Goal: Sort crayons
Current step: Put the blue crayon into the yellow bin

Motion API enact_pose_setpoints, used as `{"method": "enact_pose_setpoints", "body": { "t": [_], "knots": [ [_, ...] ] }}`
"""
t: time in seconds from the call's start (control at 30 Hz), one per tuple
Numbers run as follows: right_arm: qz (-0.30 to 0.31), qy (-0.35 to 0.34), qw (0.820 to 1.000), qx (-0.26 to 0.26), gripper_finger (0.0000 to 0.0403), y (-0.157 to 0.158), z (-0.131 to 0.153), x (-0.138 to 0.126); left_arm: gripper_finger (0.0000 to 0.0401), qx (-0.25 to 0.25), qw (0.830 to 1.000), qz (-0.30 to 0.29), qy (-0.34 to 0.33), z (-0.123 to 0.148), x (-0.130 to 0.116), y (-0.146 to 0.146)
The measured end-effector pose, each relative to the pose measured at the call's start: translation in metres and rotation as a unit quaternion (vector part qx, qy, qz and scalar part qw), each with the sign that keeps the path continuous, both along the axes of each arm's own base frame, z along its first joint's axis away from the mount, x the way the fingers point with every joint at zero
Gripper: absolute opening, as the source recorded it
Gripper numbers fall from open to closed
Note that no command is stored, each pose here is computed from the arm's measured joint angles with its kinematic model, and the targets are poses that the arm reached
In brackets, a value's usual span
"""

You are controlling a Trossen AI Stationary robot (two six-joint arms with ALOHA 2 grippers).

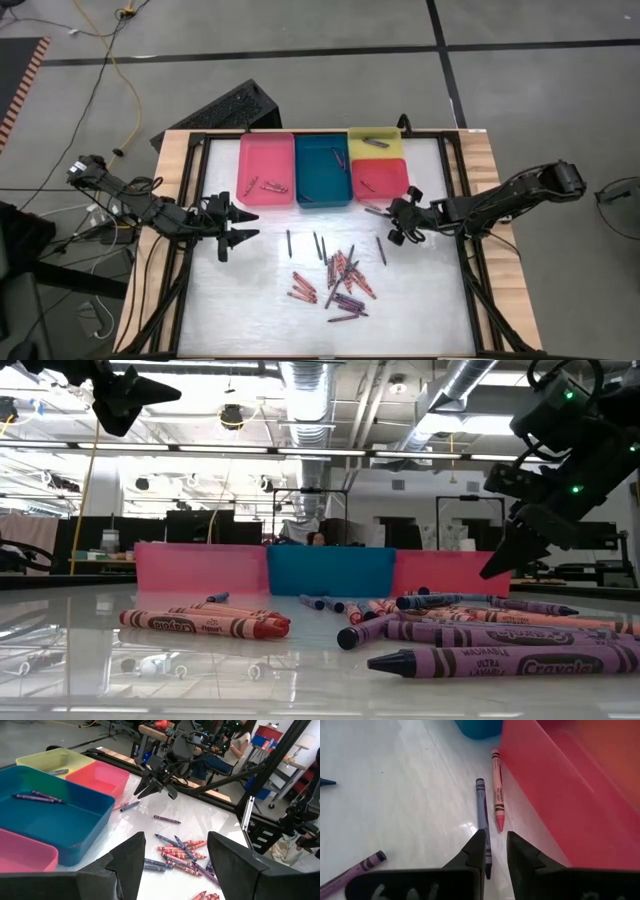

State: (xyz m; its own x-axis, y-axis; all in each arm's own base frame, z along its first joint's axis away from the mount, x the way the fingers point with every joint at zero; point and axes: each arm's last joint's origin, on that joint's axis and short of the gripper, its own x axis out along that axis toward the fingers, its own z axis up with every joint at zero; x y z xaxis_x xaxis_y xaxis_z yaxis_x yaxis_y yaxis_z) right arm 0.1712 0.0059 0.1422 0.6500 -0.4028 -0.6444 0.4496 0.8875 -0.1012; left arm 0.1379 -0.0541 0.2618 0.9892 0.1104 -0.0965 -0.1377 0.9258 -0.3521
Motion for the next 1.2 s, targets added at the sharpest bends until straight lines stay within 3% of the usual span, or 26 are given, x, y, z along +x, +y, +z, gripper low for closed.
{"method": "enact_pose_setpoints", "body": {
  "t": [0.37,0.83,1.2],
  "knots": [
    [0.0,0.006,1.0,-0.001,0.0072,0.0,-0.002,0.001,0.0204,-0.001,1.0,0.0,0.0,0.0,0.0,0.0],
    [-0.007,0.054,0.998,-0.006,0.0072,0.002,-0.031,0.015,0.0204,-0.009,1.0,0.001,-0.004,0.0,0.0,0.0],
    [-0.034,0.062,0.997,0.039,0.0048,0.003,-0.041,0.016,0.0204,-0.011,1.0,0.001,-0.004,0.0,0.0,0.0]
  ]
}}
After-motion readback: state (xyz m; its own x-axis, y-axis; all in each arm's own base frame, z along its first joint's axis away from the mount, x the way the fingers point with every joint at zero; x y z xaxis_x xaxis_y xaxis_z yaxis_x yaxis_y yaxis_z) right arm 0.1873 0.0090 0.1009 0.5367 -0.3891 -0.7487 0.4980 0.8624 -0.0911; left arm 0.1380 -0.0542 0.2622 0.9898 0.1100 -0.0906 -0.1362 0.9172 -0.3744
